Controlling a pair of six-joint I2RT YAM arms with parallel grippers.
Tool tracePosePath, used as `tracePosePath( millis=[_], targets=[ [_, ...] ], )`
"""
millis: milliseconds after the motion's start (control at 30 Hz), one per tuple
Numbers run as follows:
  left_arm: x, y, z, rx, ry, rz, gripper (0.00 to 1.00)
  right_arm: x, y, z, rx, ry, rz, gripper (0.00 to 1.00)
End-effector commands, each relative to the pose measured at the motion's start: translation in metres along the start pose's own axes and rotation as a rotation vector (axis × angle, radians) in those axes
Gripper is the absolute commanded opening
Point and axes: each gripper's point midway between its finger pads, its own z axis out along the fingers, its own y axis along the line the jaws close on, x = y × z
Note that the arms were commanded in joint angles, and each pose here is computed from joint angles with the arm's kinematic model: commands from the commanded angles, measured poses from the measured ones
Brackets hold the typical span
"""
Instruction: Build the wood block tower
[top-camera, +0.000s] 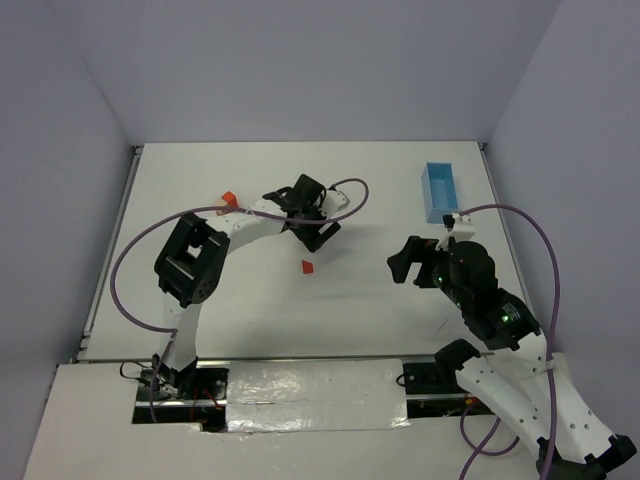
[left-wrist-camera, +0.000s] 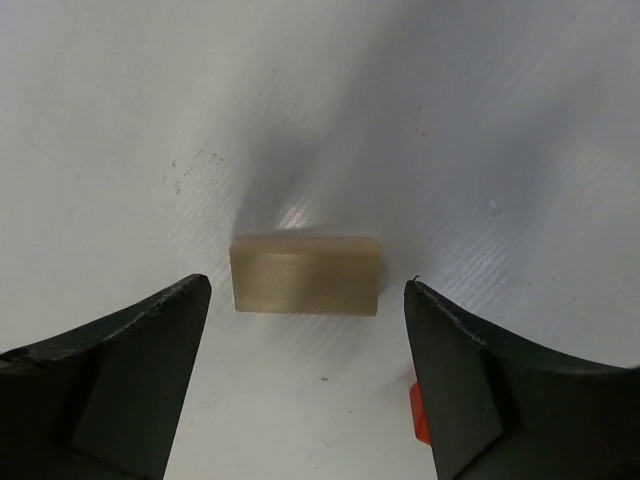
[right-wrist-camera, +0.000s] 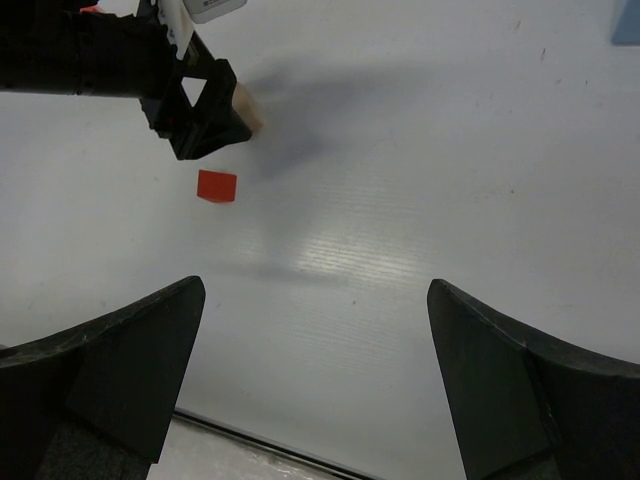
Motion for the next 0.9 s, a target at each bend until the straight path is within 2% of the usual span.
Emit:
tracePosePath(
  millis=[0, 100, 333, 433, 467, 533, 567, 667, 833, 867],
  targets=[
    [-0.014, 0.009, 0.004, -0.037, -0.04, 0.01, 0.9, -0.007, 0.005, 0.001, -0.017, -0.028, 0.002, 1.0],
    [-0.008, 0.008, 0.011, -0.03, -0.015, 0.01, 0.85, -0.007, 0.005, 0.001, -0.019, -0.028, 0.001, 1.0],
    [-0.006, 0.01, 0.019, -0.014, -0.014, -0.014, 0.82, -0.006, 0.006, 0.001, -0.026, -0.028, 0.001, 1.0],
    [-0.005, 0.011, 0.019, -0.01, -0.015, -0.027, 0.73, -0.005, 0.006, 0.002, -0.027, -0.024, 0.0, 1.0],
    [-0.006, 0.011, 0.018, -0.01, -0.015, -0.028, 0.65, -0.006, 0.007, 0.001, -0.029, -0.026, -0.001, 1.0],
    [-0.008, 0.011, 0.016, -0.009, -0.019, -0.028, 0.59, -0.005, 0.006, 0.002, -0.029, -0.021, -0.001, 1.0],
    [-0.007, 0.012, 0.015, -0.01, -0.017, -0.028, 0.51, -0.005, 0.007, 0.002, -0.03, -0.022, -0.001, 1.0],
    [-0.01, 0.014, 0.01, -0.018, -0.02, -0.03, 0.38, -0.005, 0.007, 0.002, -0.03, -0.022, -0.001, 1.0],
    [-0.032, 0.03, -0.016, -0.076, -0.072, -0.082, 0.3, -0.006, 0.007, 0.002, -0.03, -0.023, -0.001, 1.0],
    [-0.038, 0.039, -0.026, -0.109, -0.089, -0.105, 0.24, -0.005, 0.006, 0.002, -0.028, -0.019, -0.001, 1.0]
  ],
)
